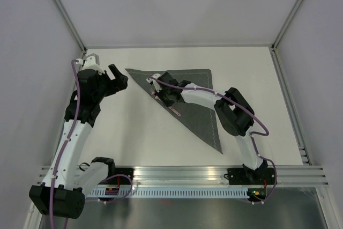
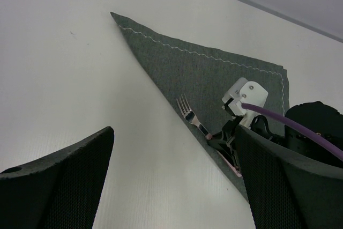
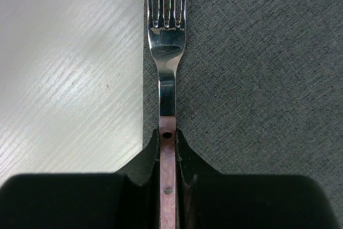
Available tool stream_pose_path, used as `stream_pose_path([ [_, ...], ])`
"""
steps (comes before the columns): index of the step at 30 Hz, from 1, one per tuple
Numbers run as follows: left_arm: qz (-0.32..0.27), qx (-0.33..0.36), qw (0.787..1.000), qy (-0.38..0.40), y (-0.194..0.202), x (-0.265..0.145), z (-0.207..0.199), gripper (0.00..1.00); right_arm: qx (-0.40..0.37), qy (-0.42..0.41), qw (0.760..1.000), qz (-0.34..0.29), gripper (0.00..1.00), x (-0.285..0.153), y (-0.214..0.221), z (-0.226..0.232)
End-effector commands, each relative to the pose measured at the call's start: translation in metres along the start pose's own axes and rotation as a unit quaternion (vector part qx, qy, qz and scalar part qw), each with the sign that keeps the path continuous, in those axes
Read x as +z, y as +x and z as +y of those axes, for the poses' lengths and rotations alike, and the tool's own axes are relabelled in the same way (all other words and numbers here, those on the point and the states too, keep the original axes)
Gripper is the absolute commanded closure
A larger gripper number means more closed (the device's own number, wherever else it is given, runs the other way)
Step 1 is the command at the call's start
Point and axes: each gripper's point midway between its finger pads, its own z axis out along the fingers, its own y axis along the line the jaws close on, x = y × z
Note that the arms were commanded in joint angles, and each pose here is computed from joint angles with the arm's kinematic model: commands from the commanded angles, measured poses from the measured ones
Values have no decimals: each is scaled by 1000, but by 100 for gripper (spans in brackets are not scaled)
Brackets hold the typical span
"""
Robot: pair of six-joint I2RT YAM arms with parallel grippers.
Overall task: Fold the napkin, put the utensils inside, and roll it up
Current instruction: Place the fork on the napkin.
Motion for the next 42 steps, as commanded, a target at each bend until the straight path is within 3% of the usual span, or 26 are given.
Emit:
stream_pose_path([
  [1,-10,2,1000,5,-9,-2,-3,3,8,10,1000,-12,100,5,-12,-1],
  [28,-5,1,1000,3,-6,1,-2,3,8,9,1000,0,100,8,-3,-1],
  [38,-25,9,999,20,-12,-3,-7,0,9,3,1000,-4,83,6,-3,1],
  [39,-29,9,999,22,-14,-3,-8,0,8,2,1000,-5,77,3,-4,1],
  [42,-33,8,999,23,-16,-4,-9,0,8,1,1000,-7,71,1,-6,2],
])
